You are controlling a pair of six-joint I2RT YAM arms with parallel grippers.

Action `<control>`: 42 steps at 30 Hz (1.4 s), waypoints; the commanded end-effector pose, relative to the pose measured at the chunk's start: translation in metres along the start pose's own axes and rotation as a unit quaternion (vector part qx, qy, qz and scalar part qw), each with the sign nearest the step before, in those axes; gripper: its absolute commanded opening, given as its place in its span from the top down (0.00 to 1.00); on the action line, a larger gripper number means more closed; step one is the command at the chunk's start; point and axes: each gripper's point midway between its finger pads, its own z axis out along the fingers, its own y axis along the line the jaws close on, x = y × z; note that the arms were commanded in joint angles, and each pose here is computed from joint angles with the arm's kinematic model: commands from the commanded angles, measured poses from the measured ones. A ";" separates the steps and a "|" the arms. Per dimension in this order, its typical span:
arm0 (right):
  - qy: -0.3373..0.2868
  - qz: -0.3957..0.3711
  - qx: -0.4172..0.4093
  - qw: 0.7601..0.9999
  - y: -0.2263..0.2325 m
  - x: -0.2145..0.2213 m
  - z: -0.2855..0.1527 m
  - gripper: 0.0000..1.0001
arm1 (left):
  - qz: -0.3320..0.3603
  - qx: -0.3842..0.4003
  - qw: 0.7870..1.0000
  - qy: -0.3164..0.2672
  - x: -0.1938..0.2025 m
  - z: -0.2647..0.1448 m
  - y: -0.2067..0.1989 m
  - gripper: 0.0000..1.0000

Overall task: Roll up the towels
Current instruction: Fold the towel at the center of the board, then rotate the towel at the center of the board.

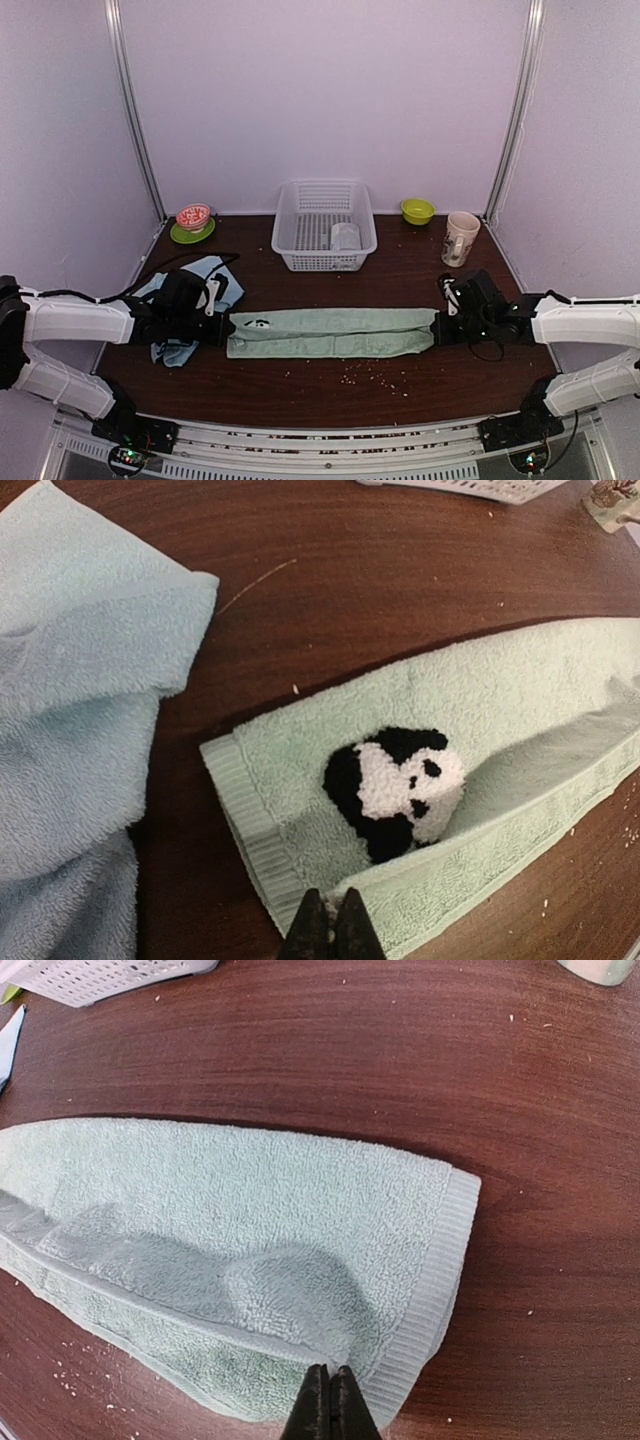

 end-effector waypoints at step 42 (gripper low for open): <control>-0.018 0.226 -0.019 0.974 -0.029 -0.002 0.004 0.39 | -0.029 0.067 0.997 0.039 -0.071 0.016 -0.085 0.57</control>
